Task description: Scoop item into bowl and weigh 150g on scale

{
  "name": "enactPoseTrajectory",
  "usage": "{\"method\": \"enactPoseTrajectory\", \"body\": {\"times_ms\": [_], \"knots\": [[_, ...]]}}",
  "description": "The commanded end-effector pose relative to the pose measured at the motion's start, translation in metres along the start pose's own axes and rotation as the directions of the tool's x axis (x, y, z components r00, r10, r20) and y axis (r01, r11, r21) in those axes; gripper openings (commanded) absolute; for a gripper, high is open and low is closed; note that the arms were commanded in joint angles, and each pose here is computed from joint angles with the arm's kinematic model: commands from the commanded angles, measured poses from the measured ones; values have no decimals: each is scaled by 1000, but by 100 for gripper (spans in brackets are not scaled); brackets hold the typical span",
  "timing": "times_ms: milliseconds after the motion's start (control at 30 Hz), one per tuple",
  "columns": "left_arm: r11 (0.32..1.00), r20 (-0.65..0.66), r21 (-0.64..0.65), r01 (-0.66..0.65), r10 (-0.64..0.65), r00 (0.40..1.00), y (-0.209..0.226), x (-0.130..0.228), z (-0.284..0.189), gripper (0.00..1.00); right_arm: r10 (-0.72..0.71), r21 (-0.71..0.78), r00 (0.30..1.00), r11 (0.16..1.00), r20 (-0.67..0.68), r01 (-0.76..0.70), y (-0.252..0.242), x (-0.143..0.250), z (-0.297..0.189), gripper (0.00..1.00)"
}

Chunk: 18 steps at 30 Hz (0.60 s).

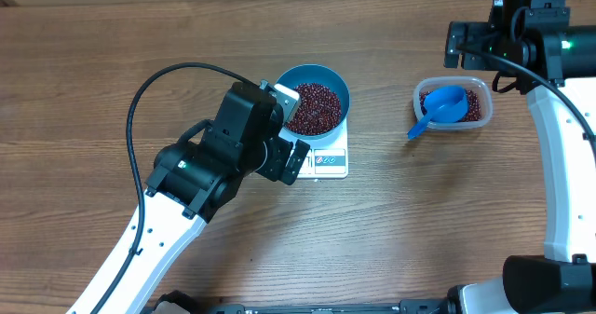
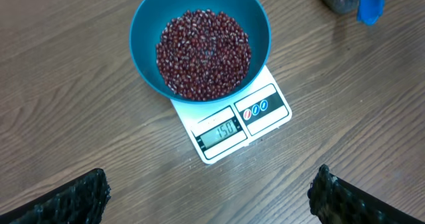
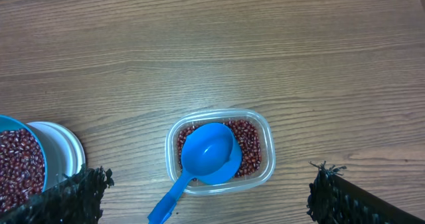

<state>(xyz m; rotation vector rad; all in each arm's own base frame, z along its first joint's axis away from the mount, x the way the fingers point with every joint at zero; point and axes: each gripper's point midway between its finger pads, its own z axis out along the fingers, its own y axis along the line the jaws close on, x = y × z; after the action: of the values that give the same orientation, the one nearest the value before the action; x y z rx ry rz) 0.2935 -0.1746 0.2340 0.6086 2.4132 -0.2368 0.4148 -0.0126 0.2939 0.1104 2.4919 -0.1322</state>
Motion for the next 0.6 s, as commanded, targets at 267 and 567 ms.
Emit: {"method": "enactPoseTrajectory", "body": {"times_ms": [267,567], "knots": [[1000,-21,25,-18,18,1000,-3,10,-16,100,-6,6,1000,1000,25,6,-2,-6,-6,100],[1000,149,0,17,-17,989,12,5,-61,100,-6,6,1000,1000,25,6,-2,-6,-6,100]]}}
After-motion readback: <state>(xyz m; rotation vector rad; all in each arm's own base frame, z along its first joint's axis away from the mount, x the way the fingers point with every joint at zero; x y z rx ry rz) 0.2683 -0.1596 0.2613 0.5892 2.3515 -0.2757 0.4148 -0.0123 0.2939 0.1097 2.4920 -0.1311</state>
